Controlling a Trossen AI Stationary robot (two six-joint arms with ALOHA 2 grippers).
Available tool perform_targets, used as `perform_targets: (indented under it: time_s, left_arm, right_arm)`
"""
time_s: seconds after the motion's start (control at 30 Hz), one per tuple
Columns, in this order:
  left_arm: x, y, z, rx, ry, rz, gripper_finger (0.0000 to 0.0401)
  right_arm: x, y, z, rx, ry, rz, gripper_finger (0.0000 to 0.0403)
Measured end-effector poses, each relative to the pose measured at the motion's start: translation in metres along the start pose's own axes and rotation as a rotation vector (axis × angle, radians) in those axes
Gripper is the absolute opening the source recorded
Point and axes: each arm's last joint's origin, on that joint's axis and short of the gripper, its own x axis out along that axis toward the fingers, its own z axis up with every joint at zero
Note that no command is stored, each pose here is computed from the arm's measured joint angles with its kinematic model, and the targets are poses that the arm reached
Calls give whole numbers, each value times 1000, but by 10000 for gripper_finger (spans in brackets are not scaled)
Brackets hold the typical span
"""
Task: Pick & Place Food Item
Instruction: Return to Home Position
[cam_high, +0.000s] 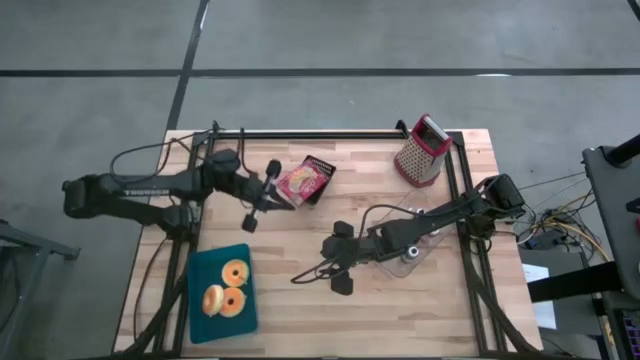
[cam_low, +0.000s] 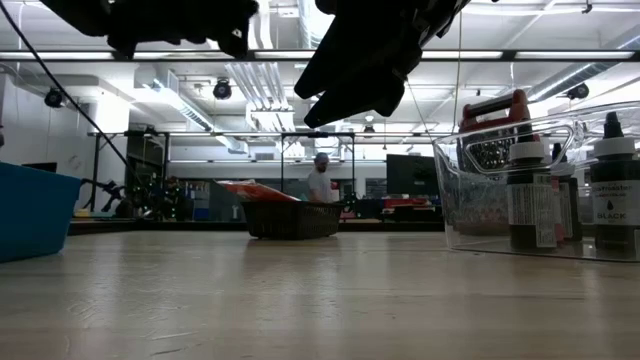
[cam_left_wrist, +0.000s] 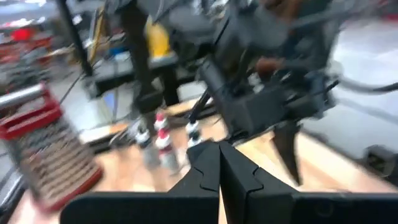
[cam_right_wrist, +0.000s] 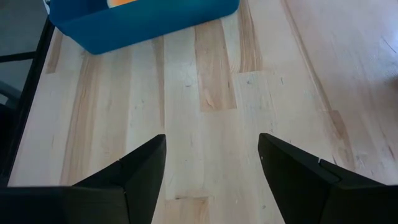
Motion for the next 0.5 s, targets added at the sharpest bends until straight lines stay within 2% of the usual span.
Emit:
perform_targets:
  time_s: [0.17, 0.3, 0.4, 0.5]
  left_arm:
    - [-23, 21, 0, -16, -100, -167, 1]
    - [-41, 34, -11, 13, -122, -223, 1]
    - [-57, 37, -18, 13, -134, -198, 1]
    - [-71, 33, -22, -59, -140, -63, 1]
  right_arm:
    - [0, 0, 0, 0, 0, 0, 253]
    - [0, 0, 0, 0, 0, 0, 258]
    - [0, 0, 0, 0, 0, 0, 258]
    - [0, 0, 0, 0, 0, 0, 255]
